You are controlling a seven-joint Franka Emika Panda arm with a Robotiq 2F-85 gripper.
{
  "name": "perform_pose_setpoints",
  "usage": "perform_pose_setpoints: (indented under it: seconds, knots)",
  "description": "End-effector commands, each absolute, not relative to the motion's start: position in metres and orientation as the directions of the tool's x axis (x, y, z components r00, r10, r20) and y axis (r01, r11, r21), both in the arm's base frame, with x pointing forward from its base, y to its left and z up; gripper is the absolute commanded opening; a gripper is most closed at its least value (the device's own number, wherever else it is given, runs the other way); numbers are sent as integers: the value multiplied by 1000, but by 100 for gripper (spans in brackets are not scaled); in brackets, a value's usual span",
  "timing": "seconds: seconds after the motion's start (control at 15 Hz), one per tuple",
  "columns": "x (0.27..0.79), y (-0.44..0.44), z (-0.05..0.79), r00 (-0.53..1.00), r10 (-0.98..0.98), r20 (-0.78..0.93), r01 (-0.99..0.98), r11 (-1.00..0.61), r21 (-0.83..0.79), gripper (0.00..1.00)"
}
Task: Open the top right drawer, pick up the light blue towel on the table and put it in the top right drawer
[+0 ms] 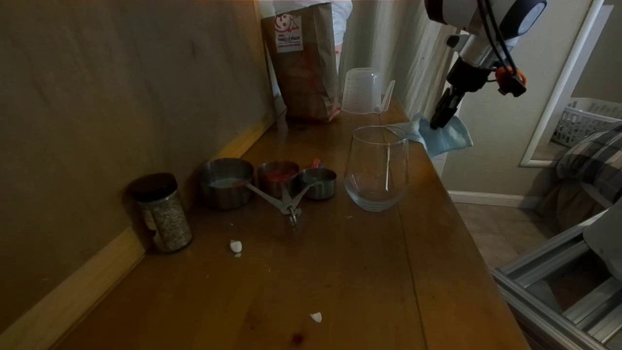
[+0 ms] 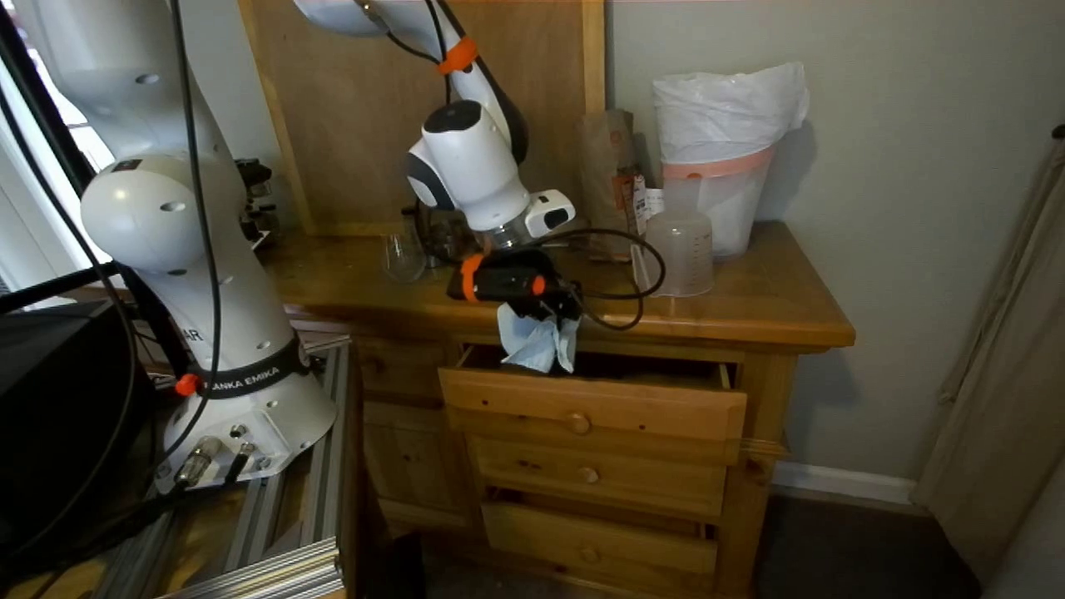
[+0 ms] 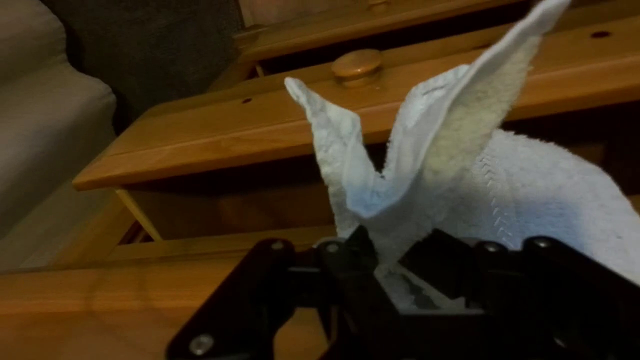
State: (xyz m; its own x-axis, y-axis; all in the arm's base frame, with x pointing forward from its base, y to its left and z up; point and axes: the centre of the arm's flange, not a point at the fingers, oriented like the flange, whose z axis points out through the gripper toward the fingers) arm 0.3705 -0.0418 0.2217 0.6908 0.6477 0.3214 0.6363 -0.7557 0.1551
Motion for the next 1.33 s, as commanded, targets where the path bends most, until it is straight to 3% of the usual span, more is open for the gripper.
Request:
perform_pose_setpoints:
  seconds: [0.0,0.6,1.27]
  knots:
    - [374,-57,238,623,718,311,712,-685,153,5]
    - [393,-73,218,517,765,384,785,-603,145,4]
    - [405,-75,177,506,771,387,804,-584,112,5]
